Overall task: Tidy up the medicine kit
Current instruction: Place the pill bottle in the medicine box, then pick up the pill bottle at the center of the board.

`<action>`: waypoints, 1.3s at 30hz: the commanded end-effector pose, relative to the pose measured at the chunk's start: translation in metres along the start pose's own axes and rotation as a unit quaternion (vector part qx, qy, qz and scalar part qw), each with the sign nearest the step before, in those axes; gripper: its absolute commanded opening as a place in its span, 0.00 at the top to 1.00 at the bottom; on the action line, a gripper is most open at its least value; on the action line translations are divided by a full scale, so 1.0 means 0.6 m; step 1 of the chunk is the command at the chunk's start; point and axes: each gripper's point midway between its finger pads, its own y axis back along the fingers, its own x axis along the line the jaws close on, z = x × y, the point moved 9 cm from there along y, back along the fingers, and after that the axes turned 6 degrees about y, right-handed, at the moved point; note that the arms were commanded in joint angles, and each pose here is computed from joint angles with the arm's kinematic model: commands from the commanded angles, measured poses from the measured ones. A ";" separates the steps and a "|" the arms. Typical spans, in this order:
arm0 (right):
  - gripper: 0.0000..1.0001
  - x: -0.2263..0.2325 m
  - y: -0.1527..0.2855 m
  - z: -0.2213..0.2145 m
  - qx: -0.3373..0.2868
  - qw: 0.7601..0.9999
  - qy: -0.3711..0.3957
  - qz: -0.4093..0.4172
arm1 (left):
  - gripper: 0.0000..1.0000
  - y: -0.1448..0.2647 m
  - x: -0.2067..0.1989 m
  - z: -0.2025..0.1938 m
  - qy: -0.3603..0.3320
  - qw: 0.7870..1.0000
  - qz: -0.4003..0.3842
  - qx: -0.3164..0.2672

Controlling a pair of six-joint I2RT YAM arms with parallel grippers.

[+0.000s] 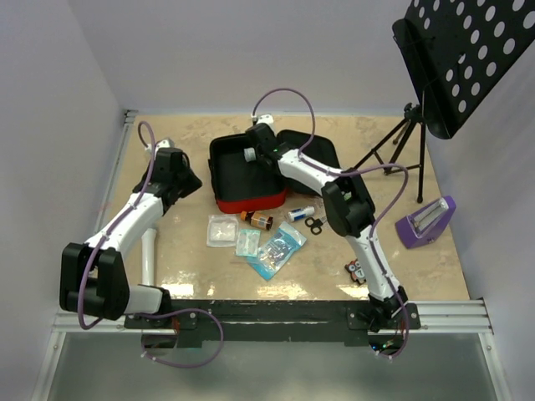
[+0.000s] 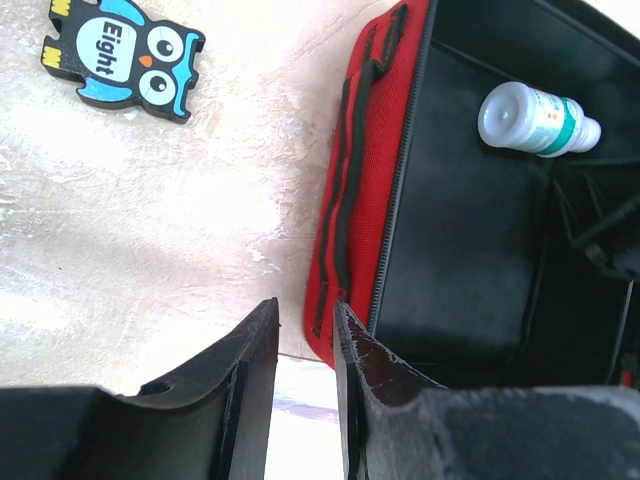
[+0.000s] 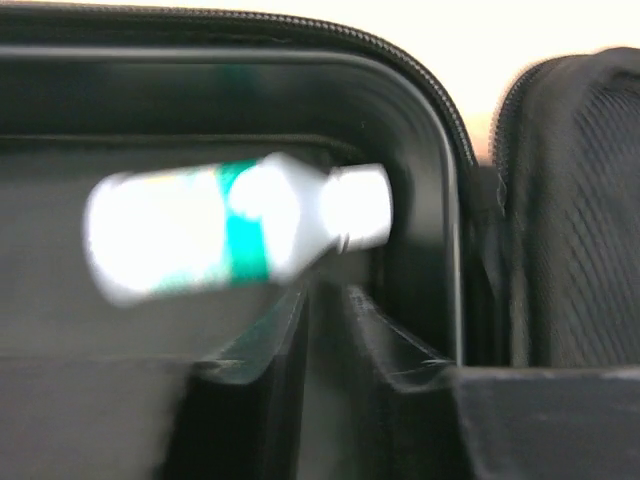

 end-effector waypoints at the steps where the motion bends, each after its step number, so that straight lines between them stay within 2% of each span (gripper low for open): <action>1: 0.58 -0.016 0.105 0.103 -0.106 0.992 -0.058 0.040 | 0.67 0.020 -0.011 0.008 -0.003 1.000 -0.028 -0.014; 3: 0.48 -0.011 0.137 0.118 -0.119 0.989 -0.061 0.062 | 0.67 0.023 -0.011 0.009 -0.003 0.999 -0.029 -0.016; 5: 0.44 -0.009 0.170 0.128 -0.127 0.987 -0.067 0.076 | 0.67 0.026 -0.010 0.009 -0.002 0.999 -0.029 -0.018; 11: 0.43 -0.010 0.272 0.116 -0.145 0.979 -0.078 0.121 | 0.67 0.032 -0.005 0.008 -0.003 0.999 -0.025 -0.023; 15: 0.44 0.002 0.322 0.047 -0.124 0.983 -0.045 0.129 | 0.67 0.038 -0.001 0.005 -0.005 0.999 -0.026 -0.022; 20: 0.43 0.018 0.368 -0.087 -0.085 0.984 0.003 0.157 | 0.66 0.049 0.005 -0.002 -0.014 0.999 -0.036 -0.018; 22: 0.34 0.016 0.375 -0.140 -0.067 0.984 0.017 0.165 | 0.65 0.053 0.004 -0.006 -0.019 0.998 -0.051 -0.012; 26: 0.27 0.013 0.379 -0.173 -0.060 0.982 0.020 0.178 | 0.60 0.060 0.003 -0.018 -0.024 0.996 -0.091 -0.002; 30: 0.27 0.024 0.360 -0.181 -0.053 0.984 0.037 0.168 | 0.57 0.065 0.008 -0.026 -0.023 0.994 -0.106 0.000; 39: 0.27 0.061 0.312 -0.182 -0.031 0.982 0.103 0.156 | 0.58 0.073 0.018 -0.032 -0.031 0.995 -0.097 0.000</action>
